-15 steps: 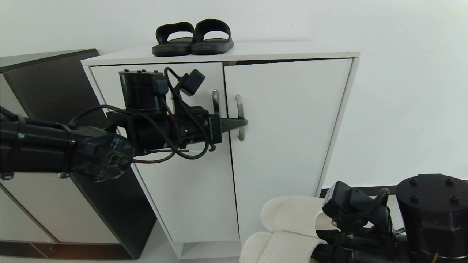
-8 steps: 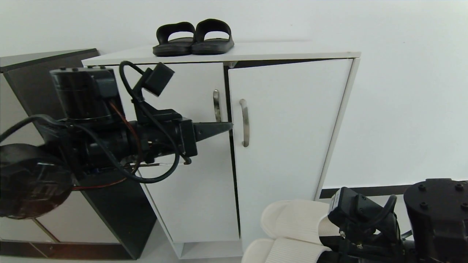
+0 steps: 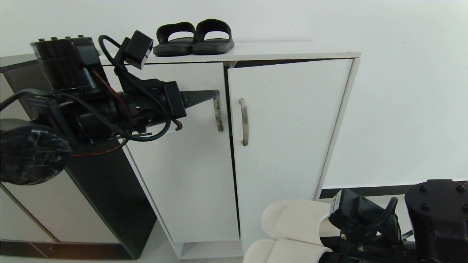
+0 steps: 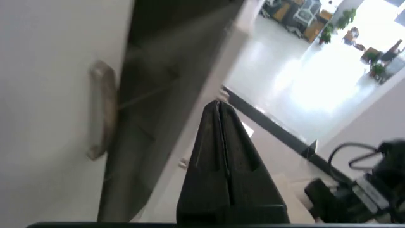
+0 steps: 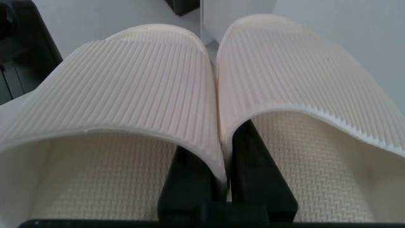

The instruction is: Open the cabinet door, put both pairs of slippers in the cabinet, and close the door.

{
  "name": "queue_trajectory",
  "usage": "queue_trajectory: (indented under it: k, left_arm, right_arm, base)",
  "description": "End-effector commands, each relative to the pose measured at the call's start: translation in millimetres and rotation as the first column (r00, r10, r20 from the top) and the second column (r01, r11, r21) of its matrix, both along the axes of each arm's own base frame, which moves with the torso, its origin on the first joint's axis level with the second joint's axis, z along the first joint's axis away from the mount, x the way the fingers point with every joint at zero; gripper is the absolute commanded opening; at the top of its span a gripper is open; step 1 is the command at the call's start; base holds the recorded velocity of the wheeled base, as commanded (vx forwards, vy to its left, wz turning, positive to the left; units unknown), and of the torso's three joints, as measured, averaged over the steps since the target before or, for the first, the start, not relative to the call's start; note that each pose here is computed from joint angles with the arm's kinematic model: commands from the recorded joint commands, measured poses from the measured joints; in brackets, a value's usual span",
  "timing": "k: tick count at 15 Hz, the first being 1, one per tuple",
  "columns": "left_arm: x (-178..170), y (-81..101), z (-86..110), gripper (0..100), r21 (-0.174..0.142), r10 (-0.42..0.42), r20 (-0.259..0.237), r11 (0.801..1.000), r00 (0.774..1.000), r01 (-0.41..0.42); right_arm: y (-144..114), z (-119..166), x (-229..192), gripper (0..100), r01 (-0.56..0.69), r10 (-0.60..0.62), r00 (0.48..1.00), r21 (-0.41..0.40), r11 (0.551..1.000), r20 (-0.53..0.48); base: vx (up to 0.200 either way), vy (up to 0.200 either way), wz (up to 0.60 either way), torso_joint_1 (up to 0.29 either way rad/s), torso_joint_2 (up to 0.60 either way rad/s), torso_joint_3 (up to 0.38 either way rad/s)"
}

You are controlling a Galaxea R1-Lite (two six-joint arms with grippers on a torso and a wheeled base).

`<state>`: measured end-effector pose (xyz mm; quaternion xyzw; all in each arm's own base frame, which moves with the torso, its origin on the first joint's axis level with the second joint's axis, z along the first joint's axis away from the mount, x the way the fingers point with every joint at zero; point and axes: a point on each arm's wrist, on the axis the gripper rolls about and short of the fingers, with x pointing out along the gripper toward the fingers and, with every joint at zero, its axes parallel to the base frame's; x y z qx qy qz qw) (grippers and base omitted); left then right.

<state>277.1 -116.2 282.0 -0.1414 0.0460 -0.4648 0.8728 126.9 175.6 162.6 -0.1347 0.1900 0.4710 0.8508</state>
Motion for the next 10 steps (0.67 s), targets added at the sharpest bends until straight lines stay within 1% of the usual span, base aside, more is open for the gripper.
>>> queue_trajectory:
  k: [1, 7, 10]
  left_arm:
    - [29, -4.8, -6.2, 0, -0.002, 0.022, -0.020, 1.000, 1.000, -0.022]
    - [63, -21.8, -10.4, 0, -0.006, 0.022, -0.012, 1.000, 1.000, -0.022]
    - [69, -27.9, -11.1, 0, -0.007, 0.014, -0.009, 1.000, 1.000, -0.014]
  right_arm:
    - [0, 0, 0, 0, -0.001, 0.001, 1.000, 0.001, 1.000, 0.001]
    - [0, 0, 0, 0, 0.002, -0.002, 1.000, -0.002, 1.000, 0.000]
    - [1, -1, 0, 0, 0.002, -0.002, 1.000, -0.007, 1.000, -0.003]
  base:
    - [0.000, 0.000, 0.00, 0.000, 0.00, 0.000]
    - [0.000, 0.000, 0.00, 0.000, 0.00, 0.000]
    - [0.000, 0.000, 0.00, 0.000, 0.00, 0.000]
